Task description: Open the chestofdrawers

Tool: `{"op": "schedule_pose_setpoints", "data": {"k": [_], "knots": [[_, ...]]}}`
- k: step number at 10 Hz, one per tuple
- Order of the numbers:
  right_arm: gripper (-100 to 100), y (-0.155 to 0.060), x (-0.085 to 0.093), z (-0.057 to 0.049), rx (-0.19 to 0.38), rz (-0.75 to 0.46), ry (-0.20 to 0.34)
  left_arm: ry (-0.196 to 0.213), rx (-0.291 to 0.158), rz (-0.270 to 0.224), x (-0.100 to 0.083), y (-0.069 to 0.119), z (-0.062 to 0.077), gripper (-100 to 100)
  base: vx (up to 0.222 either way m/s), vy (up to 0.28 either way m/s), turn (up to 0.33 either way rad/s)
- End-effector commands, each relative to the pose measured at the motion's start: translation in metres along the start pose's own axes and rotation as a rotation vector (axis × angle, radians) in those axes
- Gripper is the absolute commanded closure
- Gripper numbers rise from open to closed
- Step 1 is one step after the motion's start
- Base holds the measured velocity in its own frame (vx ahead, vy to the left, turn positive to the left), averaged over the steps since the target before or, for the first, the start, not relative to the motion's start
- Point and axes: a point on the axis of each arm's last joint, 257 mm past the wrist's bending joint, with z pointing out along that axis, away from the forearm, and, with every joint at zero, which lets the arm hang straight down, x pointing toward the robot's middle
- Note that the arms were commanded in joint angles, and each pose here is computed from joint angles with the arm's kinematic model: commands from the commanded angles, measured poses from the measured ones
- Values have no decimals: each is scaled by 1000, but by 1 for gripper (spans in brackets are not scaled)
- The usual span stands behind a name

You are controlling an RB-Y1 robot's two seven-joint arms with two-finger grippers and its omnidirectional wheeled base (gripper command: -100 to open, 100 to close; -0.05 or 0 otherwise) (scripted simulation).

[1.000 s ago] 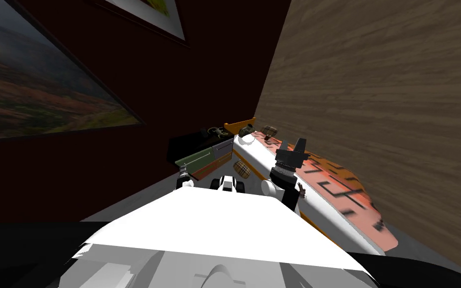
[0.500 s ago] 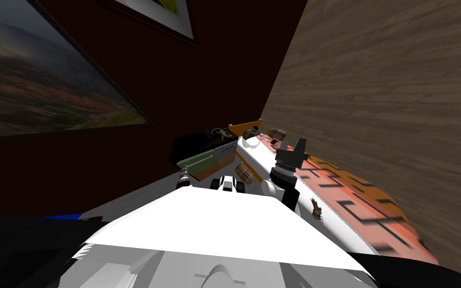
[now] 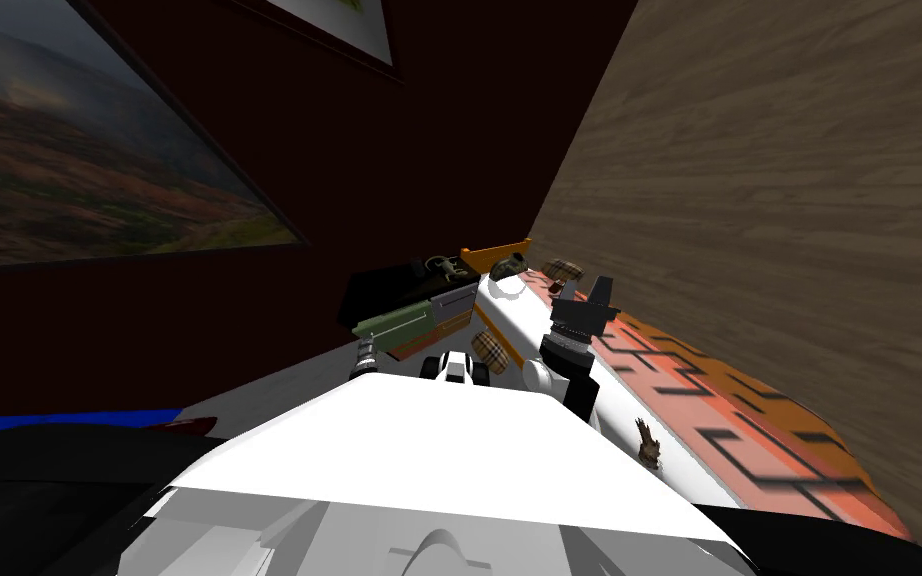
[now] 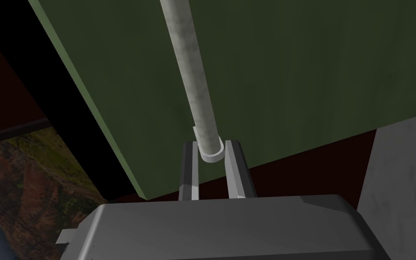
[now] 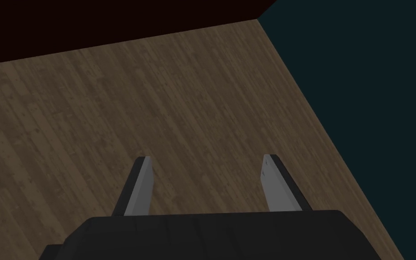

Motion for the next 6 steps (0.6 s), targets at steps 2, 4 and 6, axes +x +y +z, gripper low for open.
{"op": "schedule_pose_setpoints", "data": {"k": [2, 4, 6], "knots": [[0, 0, 0, 0, 0, 0, 0, 24, -15, 1, 10, 2, -3, 100, -172, -108, -19], [0, 0, 0, 0, 0, 0, 0, 19, -19, 7, 5, 4, -6, 100, -101, -71, 8], [0, 0, 0, 0, 0, 0, 0, 24, -21, 7, 7, 5, -7, 100, -144, -129, 16]]}}
